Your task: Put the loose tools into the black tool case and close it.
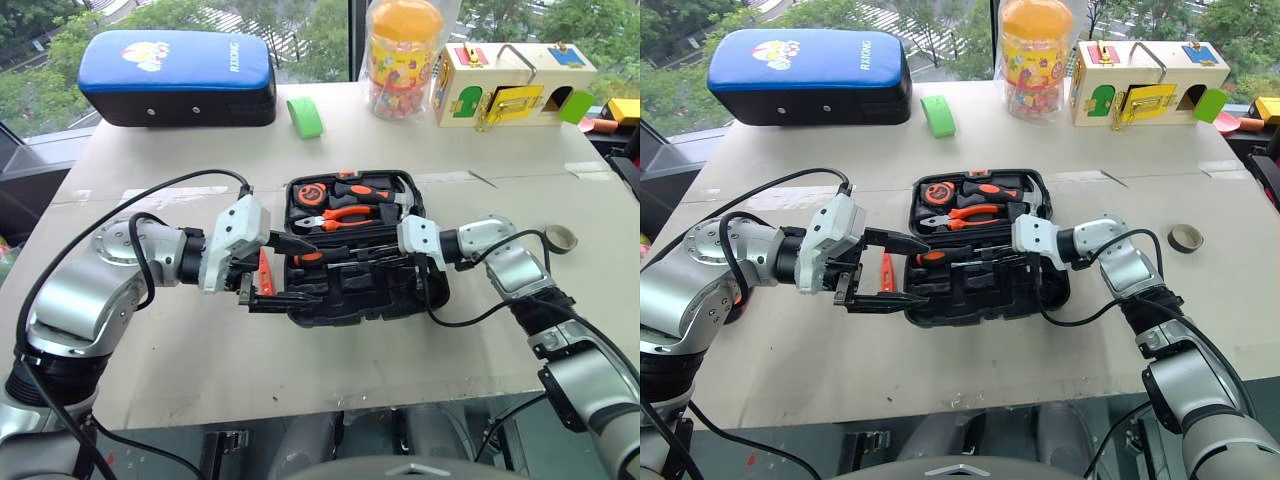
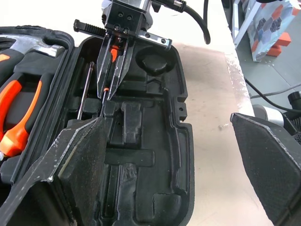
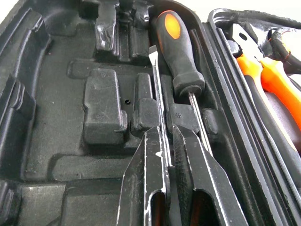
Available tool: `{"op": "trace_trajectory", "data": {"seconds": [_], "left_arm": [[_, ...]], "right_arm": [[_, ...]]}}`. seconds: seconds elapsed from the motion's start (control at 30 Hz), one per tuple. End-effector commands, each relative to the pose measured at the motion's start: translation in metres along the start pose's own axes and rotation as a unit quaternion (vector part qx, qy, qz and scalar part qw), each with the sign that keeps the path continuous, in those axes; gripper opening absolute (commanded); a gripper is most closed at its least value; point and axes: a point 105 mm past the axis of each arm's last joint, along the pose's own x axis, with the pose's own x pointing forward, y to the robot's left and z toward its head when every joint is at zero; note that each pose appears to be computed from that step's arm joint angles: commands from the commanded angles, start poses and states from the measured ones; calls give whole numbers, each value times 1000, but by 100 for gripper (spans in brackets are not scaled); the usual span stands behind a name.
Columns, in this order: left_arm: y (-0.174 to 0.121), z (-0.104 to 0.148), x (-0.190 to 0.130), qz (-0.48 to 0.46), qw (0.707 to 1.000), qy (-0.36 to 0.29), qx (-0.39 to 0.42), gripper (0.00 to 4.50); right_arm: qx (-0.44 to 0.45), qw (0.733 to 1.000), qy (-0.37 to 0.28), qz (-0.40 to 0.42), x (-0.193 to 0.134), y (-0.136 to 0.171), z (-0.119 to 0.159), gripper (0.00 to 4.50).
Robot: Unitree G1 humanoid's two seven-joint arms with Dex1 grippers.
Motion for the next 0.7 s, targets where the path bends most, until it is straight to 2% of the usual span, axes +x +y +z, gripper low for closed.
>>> {"op": "trace_trajectory", "data": {"seconds": [0.03,0.17,0.3,0.33,0.37,0.4,0.47,0.5,0.57,0.63,0.7], "left_arm": [[4,1,-9,35,999,-5,0,450],[5,-11,-32,117,992,-18,-48,450],[-5,-32,-59,207,972,-25,-106,450],[-10,-39,-67,231,965,-25,-123,450],[-15,-47,-77,261,955,-25,-141,450],[-20,-54,-87,290,944,-26,-159,450],[-32,-71,-110,358,914,-20,-190,450],[-39,-78,-120,389,899,-18,-202,450],[-56,-91,-139,448,865,-15,-226,450],[-74,-101,-148,479,843,-7,-247,450],[-87,-105,-150,490,833,2,-257,450]], "right_arm": [[35,998,-56,-14,-5,-7,21,3],[32,990,-135,15,-25,-6,70,3],[38,987,-149,50,-37,2,93,3],[37,986,-148,60,-39,4,98,53],[33,986,-148,72,-41,7,102,72],[29,985,-149,83,-42,10,106,133],[17,983,-155,94,-43,13,114,192],[13,983,-158,96,-44,13,118,250],[9,980,-168,102,-46,13,125,334],[7,979,-176,107,-48,13,130,435],[5,978,-179,109,-50,14,132,448]]}}
